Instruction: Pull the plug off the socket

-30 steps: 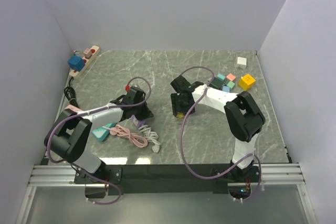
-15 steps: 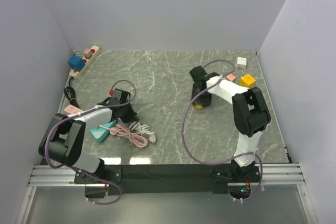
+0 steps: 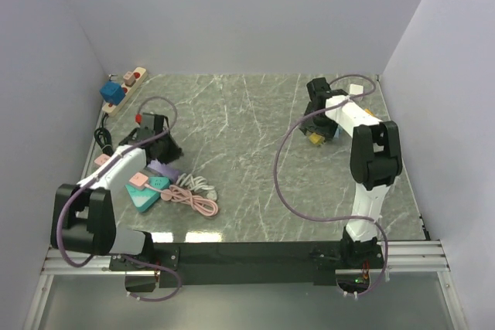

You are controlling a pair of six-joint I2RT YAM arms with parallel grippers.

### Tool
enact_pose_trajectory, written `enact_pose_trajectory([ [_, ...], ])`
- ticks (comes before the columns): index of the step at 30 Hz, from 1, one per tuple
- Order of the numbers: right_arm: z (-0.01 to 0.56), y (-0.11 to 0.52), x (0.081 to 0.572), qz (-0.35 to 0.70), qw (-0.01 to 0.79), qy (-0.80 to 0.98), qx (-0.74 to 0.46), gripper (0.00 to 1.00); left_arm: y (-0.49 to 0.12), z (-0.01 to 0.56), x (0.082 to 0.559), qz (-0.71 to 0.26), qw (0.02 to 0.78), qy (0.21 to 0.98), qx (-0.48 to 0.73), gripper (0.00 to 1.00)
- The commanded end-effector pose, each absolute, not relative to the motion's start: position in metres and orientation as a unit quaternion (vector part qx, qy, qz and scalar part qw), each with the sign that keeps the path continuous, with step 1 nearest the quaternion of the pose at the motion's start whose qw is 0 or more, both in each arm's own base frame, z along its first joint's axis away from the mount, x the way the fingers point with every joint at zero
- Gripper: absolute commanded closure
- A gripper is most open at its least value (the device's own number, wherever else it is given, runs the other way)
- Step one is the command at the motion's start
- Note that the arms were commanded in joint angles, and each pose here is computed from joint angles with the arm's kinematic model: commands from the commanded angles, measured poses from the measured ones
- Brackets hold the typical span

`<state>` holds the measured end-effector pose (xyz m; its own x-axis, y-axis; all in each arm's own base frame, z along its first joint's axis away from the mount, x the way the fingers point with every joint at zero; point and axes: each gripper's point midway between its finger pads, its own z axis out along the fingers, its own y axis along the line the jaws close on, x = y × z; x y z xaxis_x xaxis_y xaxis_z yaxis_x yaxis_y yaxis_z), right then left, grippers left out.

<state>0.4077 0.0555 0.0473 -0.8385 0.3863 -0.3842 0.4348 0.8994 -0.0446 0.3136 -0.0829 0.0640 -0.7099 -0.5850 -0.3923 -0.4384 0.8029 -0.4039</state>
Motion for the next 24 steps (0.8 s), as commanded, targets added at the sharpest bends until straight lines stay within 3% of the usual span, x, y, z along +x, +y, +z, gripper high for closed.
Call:
enact_pose_trajectory([
  [1,0.096,0.072,0.407,-0.002,0.234,0.95,0.208,0.17,-0.072,0.131,0.341,-0.152,0.337,0.89,-0.266,0.67],
  [2,0.101,0.075,0.403,0.009,0.239,0.949,0.204,0.07,-0.07,0.148,0.349,-0.157,0.354,0.883,-0.266,0.61],
  [3,0.101,0.076,0.396,0.018,0.237,0.95,0.204,0.07,-0.066,0.155,0.351,-0.155,0.357,0.882,-0.267,0.49],
  [6,0.118,0.077,0.383,0.035,0.248,0.947,0.203,0.05,-0.043,0.162,0.365,-0.122,0.365,0.878,-0.285,0.29],
  [8,0.124,0.081,0.375,0.047,0.245,0.947,0.2,0.04,-0.032,0.167,0.374,-0.11,0.369,0.876,-0.29,0.23],
  [15,0.15,0.126,0.342,0.143,0.265,0.943,0.139,0.02,0.053,0.152,0.405,-0.006,0.35,0.858,-0.375,0.22],
  [24,0.135,0.156,0.315,0.15,0.234,0.956,0.089,0.01,0.165,0.143,0.417,0.132,0.323,0.817,-0.459,0.17],
])
